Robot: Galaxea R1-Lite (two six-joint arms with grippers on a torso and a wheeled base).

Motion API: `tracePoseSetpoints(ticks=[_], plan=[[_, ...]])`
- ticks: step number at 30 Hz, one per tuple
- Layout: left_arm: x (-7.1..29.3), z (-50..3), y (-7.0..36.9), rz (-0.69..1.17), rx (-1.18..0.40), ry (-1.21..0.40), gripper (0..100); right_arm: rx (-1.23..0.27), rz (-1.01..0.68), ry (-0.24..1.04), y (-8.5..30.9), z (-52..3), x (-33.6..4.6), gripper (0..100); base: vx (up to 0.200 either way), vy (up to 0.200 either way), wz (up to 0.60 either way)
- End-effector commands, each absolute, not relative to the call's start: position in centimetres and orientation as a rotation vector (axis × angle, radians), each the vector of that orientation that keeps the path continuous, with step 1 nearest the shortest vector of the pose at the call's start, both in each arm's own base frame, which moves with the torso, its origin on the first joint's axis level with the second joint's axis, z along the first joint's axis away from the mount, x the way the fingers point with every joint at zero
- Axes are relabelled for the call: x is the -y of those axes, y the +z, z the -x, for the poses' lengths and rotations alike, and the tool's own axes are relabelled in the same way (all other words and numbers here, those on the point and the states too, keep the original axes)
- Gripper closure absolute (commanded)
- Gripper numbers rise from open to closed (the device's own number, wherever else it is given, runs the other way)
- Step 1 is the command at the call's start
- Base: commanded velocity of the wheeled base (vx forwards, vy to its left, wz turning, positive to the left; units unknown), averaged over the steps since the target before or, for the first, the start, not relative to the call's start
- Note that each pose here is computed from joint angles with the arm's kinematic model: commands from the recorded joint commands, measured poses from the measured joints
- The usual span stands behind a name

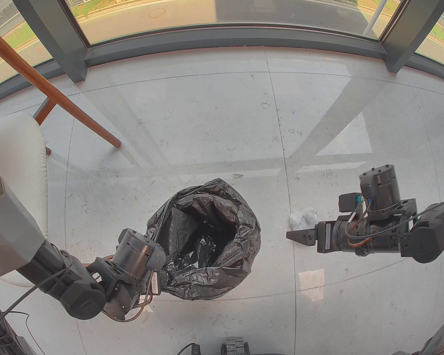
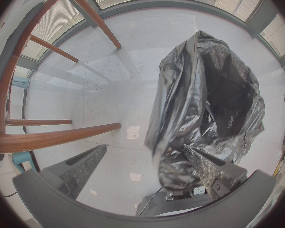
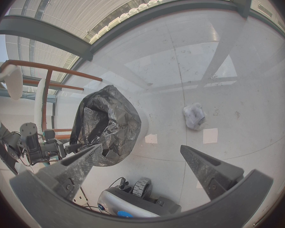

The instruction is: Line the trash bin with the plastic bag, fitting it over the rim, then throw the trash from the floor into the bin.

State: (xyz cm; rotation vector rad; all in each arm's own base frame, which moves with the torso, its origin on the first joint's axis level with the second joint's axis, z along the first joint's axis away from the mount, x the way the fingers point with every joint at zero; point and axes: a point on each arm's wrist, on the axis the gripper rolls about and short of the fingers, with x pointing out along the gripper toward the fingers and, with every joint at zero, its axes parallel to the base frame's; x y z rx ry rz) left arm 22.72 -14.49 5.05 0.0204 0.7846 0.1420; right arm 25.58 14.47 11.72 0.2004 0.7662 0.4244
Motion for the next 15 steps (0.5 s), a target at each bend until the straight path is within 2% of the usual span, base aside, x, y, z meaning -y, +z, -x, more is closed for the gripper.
tracePoseSetpoints(ticks=[1,8,15], plan=[[13.1,-21.5,5.0,-0.037,-0.801,0.158,0,-0.692,-0.231,0.411,14.1,-24.3,-12.7,0,0.0,0.0,0.0],[13.1,-20.7,3.5,-0.036,-0.799,0.147,0,-0.672,-0.233,0.422,14.7,-23.4,-12.4,0,0.0,0.0,0.0],[13.1,-21.1,-1.3,-0.049,-0.793,0.171,0,-0.668,-0.233,0.418,14.8,-23.1,-12.2,0,0.0,0.0,0.0]])
